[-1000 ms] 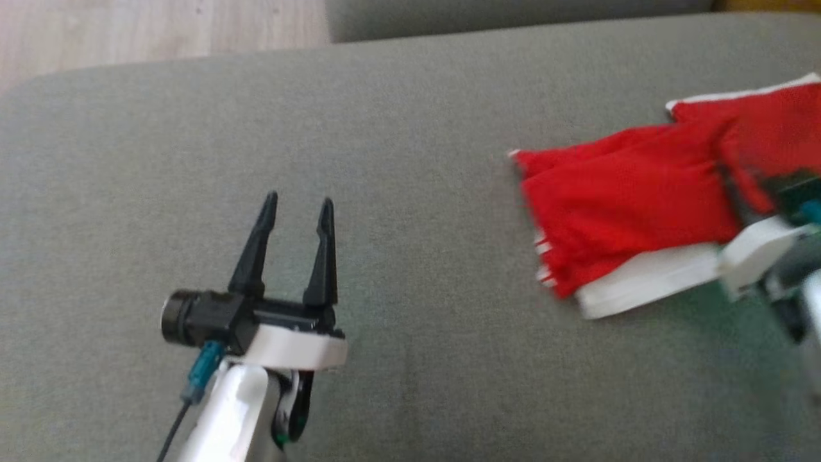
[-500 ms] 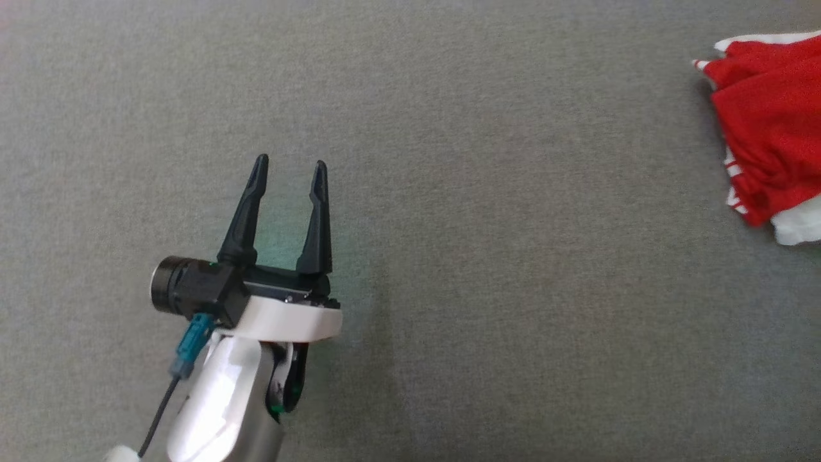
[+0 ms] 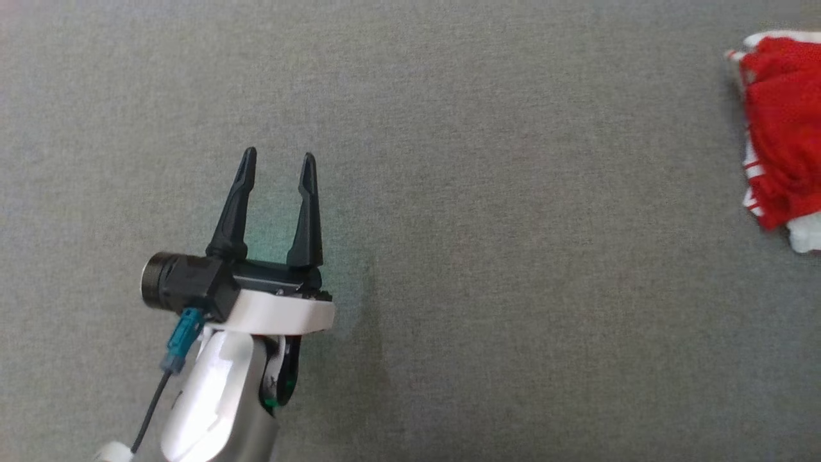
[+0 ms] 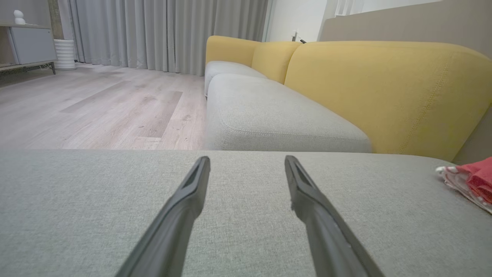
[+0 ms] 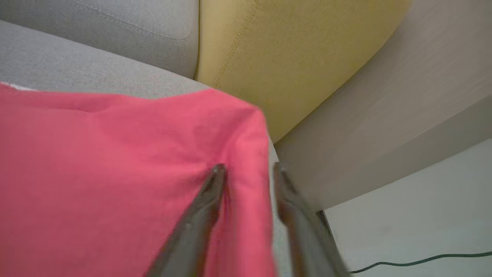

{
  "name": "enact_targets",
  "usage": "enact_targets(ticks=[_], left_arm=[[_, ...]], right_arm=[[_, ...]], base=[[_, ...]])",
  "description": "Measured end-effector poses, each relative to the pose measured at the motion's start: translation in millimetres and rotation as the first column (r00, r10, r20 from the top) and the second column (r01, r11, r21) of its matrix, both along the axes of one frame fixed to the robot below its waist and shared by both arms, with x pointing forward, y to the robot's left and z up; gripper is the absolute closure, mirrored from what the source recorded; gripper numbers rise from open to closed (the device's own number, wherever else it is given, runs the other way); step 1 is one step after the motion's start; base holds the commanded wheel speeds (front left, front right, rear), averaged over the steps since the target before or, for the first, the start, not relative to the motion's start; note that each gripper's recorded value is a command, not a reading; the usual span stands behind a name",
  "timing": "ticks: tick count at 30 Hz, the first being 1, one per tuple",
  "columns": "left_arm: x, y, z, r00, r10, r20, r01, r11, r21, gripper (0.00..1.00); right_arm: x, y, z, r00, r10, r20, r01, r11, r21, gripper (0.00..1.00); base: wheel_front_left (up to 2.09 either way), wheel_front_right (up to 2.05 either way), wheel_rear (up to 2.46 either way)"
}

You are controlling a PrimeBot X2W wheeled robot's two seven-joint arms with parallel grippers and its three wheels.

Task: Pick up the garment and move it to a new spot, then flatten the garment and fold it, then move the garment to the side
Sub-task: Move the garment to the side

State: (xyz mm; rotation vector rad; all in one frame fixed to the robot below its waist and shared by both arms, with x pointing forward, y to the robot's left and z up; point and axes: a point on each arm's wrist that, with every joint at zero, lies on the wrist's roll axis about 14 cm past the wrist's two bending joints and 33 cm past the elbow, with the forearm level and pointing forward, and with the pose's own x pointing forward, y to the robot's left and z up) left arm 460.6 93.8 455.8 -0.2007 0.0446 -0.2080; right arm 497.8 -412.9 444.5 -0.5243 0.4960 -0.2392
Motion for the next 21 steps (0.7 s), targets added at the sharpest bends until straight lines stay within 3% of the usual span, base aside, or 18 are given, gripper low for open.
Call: enact_targets(ticks=[5, 11, 15, 18, 21], left_arm=[[-2, -1, 13, 1.0, -0.003, 0.03, 0.003, 1.0, 0.0, 0.0], [-14, 5, 34, 0.997, 0.019, 0.072, -0.019, 1.0, -0.001, 0.0], [-31, 5, 46, 0.995, 0.011, 0.097, -0.012, 1.0, 0.005, 0.0], [-43, 7, 58, 0.992, 0.022, 0.12, -0.021, 1.0, -0.01, 0.0], [-55, 14, 67, 0.989, 0.054, 0.135, -0.051, 0.998, -0.029, 0.0]], right_arm=[[0, 9, 21, 0.997, 0.007, 0.08, -0.008, 1.0, 0.012, 0.0], [10, 59, 67, 0.961, 0.094, 0.26, -0.112, 0.992, 0.057, 0.0], [12, 101, 119, 0.89, 0.162, 0.427, -0.215, 0.973, 0.079, 0.0], [6, 136, 161, 0.806, 0.194, 0.559, -0.3, 0.948, 0.103, 0.0], [-13, 167, 177, 0.744, 0.199, 0.638, -0.377, 0.913, 0.155, 0.0]], base=[[0.0, 0.0, 0.0], [0.0, 0.0, 0.0], [0.0, 0.0, 0.0], [0.0, 0.0, 0.0], [0.0, 0.0, 0.0]])
